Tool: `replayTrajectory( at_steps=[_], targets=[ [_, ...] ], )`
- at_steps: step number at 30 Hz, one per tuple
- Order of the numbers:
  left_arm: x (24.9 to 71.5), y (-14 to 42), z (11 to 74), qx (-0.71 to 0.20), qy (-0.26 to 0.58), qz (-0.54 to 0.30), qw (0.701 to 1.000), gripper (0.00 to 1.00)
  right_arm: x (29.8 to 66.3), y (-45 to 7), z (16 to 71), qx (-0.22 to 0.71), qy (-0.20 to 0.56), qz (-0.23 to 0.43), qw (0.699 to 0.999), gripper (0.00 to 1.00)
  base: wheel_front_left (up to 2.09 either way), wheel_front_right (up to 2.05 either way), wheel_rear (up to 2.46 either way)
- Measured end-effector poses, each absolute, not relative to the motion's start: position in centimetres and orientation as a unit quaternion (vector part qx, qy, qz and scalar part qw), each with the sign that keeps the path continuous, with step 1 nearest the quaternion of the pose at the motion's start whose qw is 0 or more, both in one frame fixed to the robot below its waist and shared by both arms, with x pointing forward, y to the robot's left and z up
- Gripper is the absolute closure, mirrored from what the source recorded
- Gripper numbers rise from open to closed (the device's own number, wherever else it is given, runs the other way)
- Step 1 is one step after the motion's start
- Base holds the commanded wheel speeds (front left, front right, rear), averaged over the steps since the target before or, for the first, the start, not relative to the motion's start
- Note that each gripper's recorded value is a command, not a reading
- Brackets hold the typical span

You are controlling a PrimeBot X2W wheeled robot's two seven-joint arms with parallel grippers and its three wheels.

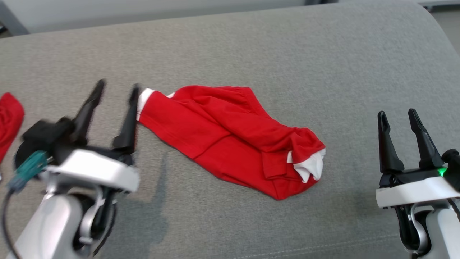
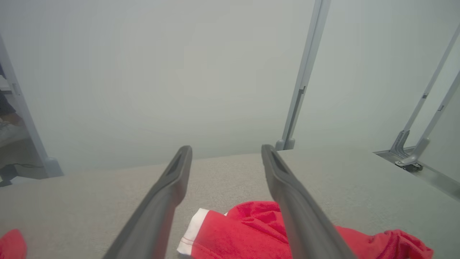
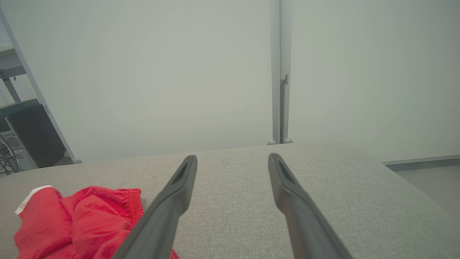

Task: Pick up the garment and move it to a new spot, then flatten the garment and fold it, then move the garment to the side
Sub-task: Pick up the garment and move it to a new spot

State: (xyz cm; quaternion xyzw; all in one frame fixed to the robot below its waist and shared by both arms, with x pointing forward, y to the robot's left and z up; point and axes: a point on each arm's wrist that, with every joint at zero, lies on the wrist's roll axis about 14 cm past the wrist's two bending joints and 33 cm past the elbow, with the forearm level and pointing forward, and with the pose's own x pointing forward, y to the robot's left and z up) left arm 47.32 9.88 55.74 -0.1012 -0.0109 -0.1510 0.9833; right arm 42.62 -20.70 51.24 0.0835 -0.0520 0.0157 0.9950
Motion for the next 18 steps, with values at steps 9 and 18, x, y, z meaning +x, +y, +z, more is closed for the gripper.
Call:
replayTrajectory(
  at_steps=[9,18],
  targets=[
    [41.8,20.5,54.5,-0.122,-0.02,0.016,0.992,0.0,42.1,-18.6,52.2,0.076,-0.055,0.051,0.994,0.0,0.0,0.0,0.0],
    [37.6,23.2,52.3,-0.091,-0.004,0.054,0.994,0.0,40.3,-17.8,51.7,0.07,-0.039,0.067,0.995,0.0,0.0,0.0,0.0]
  ],
)
